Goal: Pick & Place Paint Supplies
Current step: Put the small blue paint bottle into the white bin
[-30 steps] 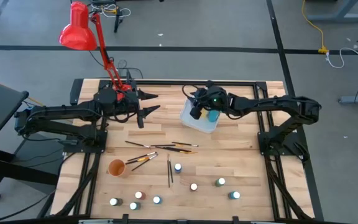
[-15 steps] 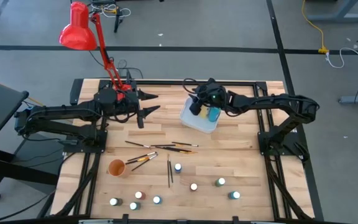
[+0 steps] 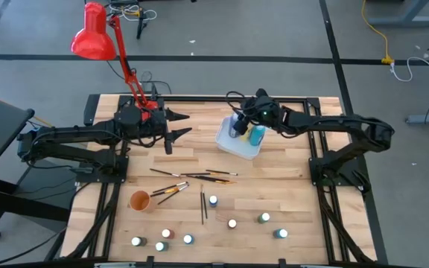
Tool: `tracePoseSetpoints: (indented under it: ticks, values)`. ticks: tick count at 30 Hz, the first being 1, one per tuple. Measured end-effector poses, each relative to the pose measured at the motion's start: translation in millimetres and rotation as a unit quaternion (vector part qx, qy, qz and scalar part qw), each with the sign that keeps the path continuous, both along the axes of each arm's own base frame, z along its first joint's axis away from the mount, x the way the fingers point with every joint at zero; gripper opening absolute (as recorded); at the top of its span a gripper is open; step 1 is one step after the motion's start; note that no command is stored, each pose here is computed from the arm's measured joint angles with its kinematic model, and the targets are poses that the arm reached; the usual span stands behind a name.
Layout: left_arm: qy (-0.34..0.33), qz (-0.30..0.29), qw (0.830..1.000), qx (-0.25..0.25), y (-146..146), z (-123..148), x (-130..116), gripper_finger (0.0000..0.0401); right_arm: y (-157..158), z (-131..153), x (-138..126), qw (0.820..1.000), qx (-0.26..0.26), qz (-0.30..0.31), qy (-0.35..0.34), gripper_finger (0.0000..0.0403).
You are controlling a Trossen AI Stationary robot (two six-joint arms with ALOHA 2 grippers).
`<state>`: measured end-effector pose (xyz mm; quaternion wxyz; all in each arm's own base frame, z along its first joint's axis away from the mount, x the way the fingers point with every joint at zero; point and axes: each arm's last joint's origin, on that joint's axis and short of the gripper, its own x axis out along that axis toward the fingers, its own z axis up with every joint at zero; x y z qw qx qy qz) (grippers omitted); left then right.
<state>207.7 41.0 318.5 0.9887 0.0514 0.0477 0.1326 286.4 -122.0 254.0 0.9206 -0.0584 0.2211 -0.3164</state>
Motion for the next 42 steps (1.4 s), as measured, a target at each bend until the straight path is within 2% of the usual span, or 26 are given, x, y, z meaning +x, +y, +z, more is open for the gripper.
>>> tracePoseSetpoints:
  ticks: [2,4,7,10,13,17,20,24,30,37,42]
  values:
    - [0.0,0.0,1.0,-0.002,0,0,0,0.0208,5,8,-5,1.0,-0.001,0.008,-0.007,0.0174]
    - [-0.003,0.001,1.0,-0.011,0,0,0,0.0208,13,18,-9,0.999,0.004,0.041,-0.023,0.0171]
    - [0.0,0.002,1.0,-0.027,0,-1,0,0.0208,30,32,-13,0.99,0.022,0.131,-0.05,0.0165]
    - [0.011,-0.006,0.999,-0.038,-1,-4,0,0.0208,50,41,-15,0.971,0.034,0.23,-0.061,0.0157]
    - [0.02,-0.064,0.997,-0.048,-5,-6,2,0.0208,68,45,-14,0.949,0.042,0.303,-0.07,0.0152]
    - [0.043,-0.172,0.983,-0.051,-18,-17,13,0.021,90,40,-9,0.922,0.062,0.378,-0.06,0.0153]
    - [0.044,-0.192,0.98,-0.039,-25,-22,24,0.021,107,31,-2,0.902,0.056,0.426,-0.036,0.0161]
    - [0.042,-0.149,0.987,-0.035,-26,-29,37,0.021,127,15,12,0.887,0.071,0.455,-0.023,0.0177]
    - [0.05,-0.088,0.993,-0.065,-22,-36,43,0.021,152,-21,33,0.873,0.117,0.473,0.018,0.0201]
    - [0.047,-0.087,0.993,-0.066,-22,-35,43,0.021,177,-59,52,0.859,0.154,0.487,0.036,0.0205]
    - [0.048,-0.09,0.993,-0.068,-24,-35,43,0.021,178,-70,57,0.867,0.152,0.472,0.038,0.0205]
